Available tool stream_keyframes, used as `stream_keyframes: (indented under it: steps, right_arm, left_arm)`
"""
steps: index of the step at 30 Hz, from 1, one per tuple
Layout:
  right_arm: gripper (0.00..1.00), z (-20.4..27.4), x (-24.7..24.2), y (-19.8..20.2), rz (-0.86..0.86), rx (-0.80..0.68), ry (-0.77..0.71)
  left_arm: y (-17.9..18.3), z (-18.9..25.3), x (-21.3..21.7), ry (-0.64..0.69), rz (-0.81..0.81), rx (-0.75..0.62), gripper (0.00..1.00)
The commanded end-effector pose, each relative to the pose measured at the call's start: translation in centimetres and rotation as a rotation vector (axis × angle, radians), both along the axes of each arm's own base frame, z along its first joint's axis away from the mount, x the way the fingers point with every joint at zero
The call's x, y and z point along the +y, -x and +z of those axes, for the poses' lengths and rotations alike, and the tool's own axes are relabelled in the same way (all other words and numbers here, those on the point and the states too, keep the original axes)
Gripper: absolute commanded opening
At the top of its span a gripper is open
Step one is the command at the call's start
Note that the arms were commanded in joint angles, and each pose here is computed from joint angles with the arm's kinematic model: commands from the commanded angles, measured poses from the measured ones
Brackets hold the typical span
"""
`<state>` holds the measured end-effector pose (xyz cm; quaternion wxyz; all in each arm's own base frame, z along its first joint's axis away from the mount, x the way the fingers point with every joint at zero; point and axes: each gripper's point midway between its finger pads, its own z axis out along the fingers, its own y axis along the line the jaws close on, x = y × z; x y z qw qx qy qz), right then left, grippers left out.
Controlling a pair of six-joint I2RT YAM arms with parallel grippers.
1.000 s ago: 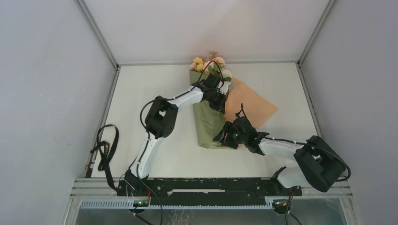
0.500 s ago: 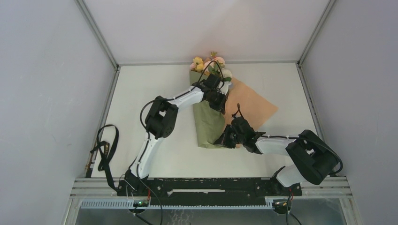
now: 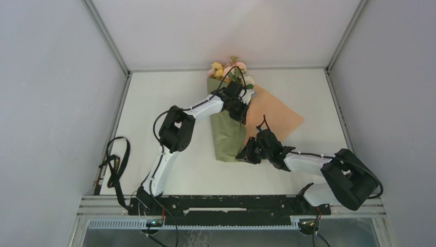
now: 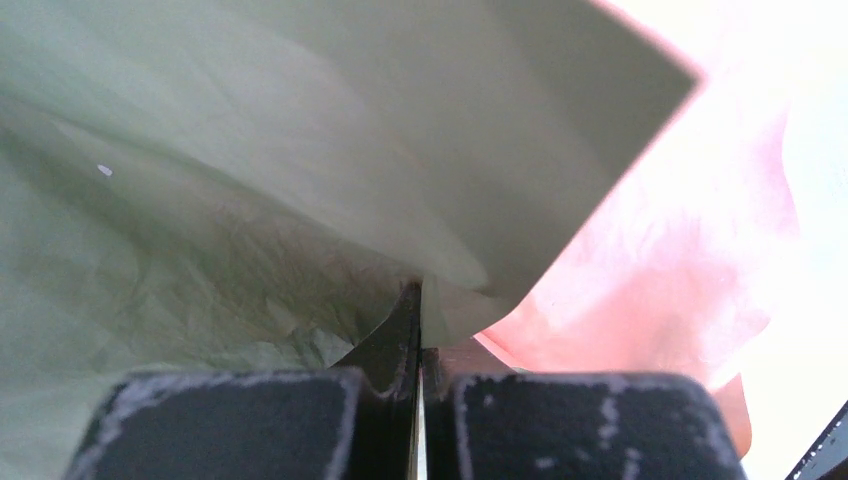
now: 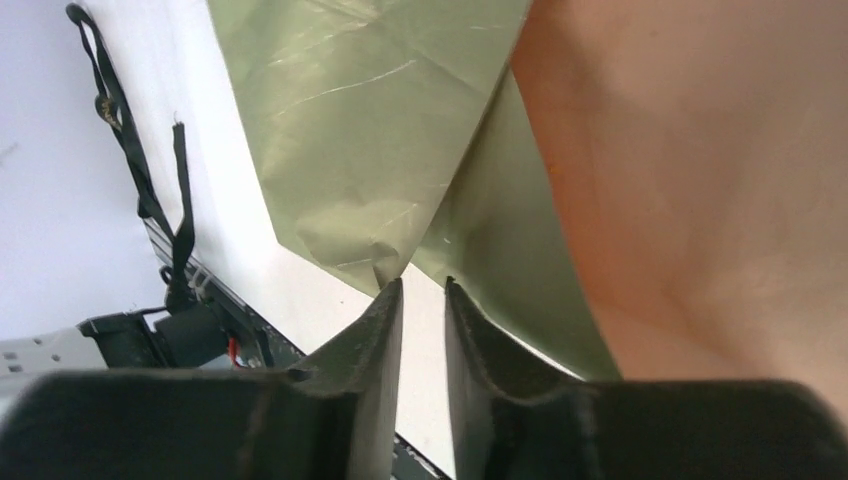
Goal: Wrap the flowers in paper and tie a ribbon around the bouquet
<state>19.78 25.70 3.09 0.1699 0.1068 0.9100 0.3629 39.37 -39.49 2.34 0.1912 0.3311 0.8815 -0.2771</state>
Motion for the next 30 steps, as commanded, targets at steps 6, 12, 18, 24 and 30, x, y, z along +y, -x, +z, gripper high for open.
stream_keyframes:
  steps: [6, 12, 18, 24, 30]
  right_arm:
    - [0.53, 2.8, 1.7, -1.5, -0.040, -0.041, -0.177]
    - [0.50, 3.1, 1.4, -2.0, -0.093, -0.051, -0.217]
    - [0.42, 5.2, -1.5, -2.1, -0.247, -0.137, -0.252]
    - [0.61, 7.0, -1.4, -2.7, -0.267, -0.182, -0.274]
    - [0.73, 7.2, 1.6, -3.9, -0.174, -0.157, -0.301]
  left_arm:
    - [-1.0, 5.3, -1.4, 0.083, -0.005, -0.084, 0.00]
    - [-0.7, 6.1, -1.6, 0.103, -0.008, -0.079, 0.00]
    - [-0.6, 5.3, -1.5, 0.091, -0.008, -0.072, 0.00]
    - [-0.8, 5.3, -1.5, 0.090, -0.007, -0.076, 0.00]
    - [-0.8, 5.4, -1.4, 0.087, -0.004, -0.081, 0.00]
